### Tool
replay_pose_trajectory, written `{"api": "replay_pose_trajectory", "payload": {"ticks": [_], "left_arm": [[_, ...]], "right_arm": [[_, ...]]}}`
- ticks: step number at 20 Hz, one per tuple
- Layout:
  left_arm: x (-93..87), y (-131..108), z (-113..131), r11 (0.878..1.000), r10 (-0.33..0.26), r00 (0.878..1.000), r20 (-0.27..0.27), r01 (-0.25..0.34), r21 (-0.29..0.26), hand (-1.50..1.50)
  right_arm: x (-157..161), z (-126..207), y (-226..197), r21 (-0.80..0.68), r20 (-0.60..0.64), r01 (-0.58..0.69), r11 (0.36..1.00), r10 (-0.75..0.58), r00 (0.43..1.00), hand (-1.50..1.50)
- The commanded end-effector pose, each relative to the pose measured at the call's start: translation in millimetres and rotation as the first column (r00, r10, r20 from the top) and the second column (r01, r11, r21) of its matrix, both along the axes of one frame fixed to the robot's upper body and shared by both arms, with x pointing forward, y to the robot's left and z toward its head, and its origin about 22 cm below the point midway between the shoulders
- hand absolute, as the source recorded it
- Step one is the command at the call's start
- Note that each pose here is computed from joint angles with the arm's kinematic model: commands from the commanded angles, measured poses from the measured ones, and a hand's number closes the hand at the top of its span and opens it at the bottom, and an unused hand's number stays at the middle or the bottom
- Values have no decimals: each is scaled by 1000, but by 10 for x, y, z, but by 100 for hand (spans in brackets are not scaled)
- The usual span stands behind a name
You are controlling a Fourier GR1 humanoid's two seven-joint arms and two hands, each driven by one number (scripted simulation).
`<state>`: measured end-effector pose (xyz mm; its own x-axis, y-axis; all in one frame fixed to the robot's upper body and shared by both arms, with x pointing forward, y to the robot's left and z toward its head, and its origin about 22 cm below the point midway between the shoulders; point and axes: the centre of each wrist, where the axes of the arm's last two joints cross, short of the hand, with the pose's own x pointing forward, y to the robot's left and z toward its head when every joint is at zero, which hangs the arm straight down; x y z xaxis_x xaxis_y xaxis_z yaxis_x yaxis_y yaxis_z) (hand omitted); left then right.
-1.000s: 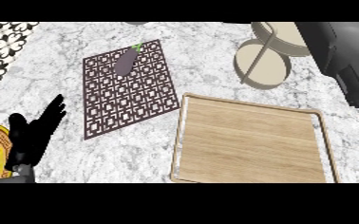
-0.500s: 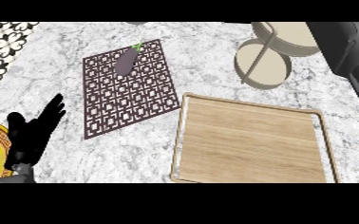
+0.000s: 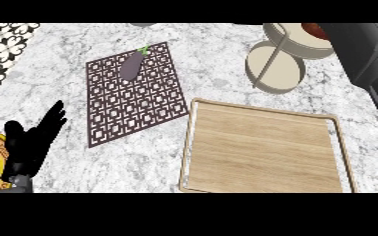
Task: Pick the sweet potato from the tray and place it in the tiered basket
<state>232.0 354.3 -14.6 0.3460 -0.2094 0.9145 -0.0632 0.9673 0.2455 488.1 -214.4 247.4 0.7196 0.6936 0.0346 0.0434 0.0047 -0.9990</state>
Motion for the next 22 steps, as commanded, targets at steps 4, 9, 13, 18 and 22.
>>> {"api": "replay_pose_trajectory", "payload": {"ticks": [4, 9, 13, 18, 22], "left_arm": [[-14, 36, -43, 1000, 12, 1000, -14, -12, -5, 0], [-150, -30, -76, 999, 37, 999, -16, -37, 3, 0], [-110, -10, -78, 999, 43, 998, -38, -43, -11, 0], [-282, 151, -184, 994, 106, 993, -53, -105, 20, 0], [-351, 263, -108, 991, 131, 990, -56, -132, -2, 0]], "right_arm": [[-48, 427, 5, 26, 311, -26, 999, 16, 950, -150], [-115, 755, 41, 178, 456, 56, 982, -133, 880, -150], [-165, 805, -141, 364, 496, 94, 927, -279, 822, -150], [-375, 1220, -163, 498, 636, -85, 863, -296, 712, -150], [-510, 1057, -327, 514, 714, -190, 836, -295, 635, -150]]}}
